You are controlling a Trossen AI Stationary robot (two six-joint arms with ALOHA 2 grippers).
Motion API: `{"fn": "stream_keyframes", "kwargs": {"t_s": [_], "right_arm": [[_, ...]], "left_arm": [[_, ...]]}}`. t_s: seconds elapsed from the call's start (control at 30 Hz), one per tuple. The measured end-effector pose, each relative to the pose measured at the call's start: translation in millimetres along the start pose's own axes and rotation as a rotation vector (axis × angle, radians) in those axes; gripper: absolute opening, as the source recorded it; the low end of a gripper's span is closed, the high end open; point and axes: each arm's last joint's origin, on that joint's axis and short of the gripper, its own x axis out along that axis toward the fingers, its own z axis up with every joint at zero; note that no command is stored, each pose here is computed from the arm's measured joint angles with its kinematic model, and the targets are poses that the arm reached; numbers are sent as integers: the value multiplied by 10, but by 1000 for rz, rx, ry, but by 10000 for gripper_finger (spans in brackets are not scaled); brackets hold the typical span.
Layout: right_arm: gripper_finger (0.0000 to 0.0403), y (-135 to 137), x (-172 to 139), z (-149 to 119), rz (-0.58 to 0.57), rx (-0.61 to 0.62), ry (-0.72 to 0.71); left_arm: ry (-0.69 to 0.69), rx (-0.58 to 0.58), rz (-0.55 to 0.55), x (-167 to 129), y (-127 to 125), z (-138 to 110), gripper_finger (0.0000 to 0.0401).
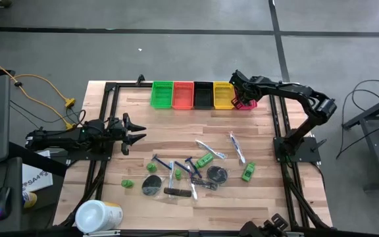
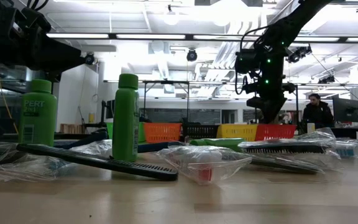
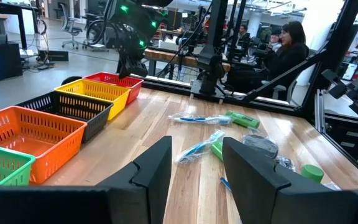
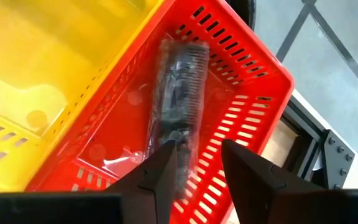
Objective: Pick & Place Travel size toiletries
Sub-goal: Put the black hairbrush into the yellow bin
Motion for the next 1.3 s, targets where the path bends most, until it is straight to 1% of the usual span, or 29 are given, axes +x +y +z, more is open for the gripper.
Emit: {"fn": "stream_keyframes", "kwargs": {"t_s": [0.2, 0.3, 0.47, 0.63, 0.7, 0.8, 0.87, 1.0, 1.13, 1.3], "right_arm": [[124, -2, -5, 0, -2, 2, -1], [124, 5, -60, -3, 34, 10, -15], [124, 54, -293, -31, 114, 15, -77], [124, 170, -619, -124, 238, 1, -143], [124, 235, -740, -200, 304, -9, -133], [124, 335, -900, -360, 403, -37, -66], [124, 428, -994, -470, 447, -59, -21], [124, 642, -1163, -699, 474, -85, 54], [124, 878, -1348, -941, 498, -71, 91], [124, 1136, -1586, -1290, 529, 11, 122]], "left_arm": [[0, 0, 0, 0, 0, 0, 143], [0, 0, 0, 0, 0, 0, 143], [-1, 0, 0, 0, 0, 0, 143], [-1, 0, 0, 0, 0, 1, 143], [-1, 0, 0, 0, 0, 1, 143], [-1, 0, 0, 0, 0, 1, 143], [-1, 0, 0, 0, 0, 1, 143], [0, 0, 0, 0, 0, 0, 143], [1, 0, 0, 0, 0, -1, 143], [2, 0, 0, 0, 0, -2, 143]]}}
